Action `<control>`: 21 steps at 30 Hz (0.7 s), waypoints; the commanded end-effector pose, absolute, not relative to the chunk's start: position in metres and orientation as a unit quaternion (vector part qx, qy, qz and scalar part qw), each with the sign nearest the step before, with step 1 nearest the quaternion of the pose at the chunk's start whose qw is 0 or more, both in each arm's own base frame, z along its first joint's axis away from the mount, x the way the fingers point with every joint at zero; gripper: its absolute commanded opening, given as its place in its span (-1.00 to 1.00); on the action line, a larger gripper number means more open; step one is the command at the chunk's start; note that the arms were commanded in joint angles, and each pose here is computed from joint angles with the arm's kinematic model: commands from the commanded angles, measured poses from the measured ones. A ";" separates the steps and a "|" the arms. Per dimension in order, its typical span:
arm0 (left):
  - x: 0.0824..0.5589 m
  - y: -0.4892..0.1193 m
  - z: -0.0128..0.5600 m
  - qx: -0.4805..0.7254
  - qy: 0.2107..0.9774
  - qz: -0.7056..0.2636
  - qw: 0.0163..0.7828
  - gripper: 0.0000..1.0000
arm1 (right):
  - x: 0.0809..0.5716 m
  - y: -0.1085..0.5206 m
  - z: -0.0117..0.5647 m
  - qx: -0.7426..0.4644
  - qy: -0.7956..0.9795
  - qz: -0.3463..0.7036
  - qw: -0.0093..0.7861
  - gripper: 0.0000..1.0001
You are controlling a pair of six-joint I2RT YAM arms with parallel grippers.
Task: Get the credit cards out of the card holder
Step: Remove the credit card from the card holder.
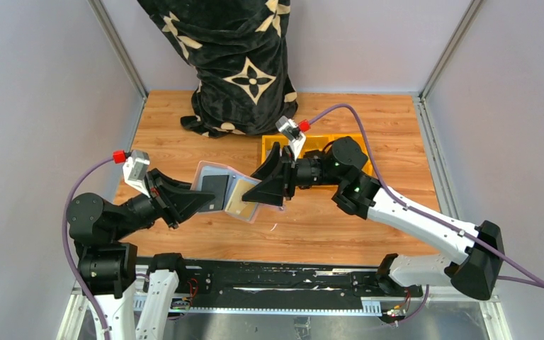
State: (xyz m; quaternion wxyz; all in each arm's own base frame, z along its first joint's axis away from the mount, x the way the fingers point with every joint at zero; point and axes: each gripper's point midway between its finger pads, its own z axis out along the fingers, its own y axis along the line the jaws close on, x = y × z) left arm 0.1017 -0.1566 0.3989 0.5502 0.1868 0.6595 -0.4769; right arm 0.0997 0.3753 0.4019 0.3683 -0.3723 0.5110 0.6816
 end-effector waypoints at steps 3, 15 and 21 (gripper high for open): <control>0.096 -0.163 0.399 0.182 0.654 -0.519 0.520 -0.49 | 0.085 0.380 0.413 -0.398 0.482 0.702 0.342 -0.63; 0.088 -0.170 0.383 0.175 0.666 -0.582 0.433 -0.11 | 0.062 0.369 0.417 -0.452 0.449 0.704 0.313 -1.00; 0.082 -0.171 0.384 0.183 0.663 -0.585 0.429 -0.63 | 0.066 0.372 0.405 -0.462 0.465 0.694 0.299 -0.73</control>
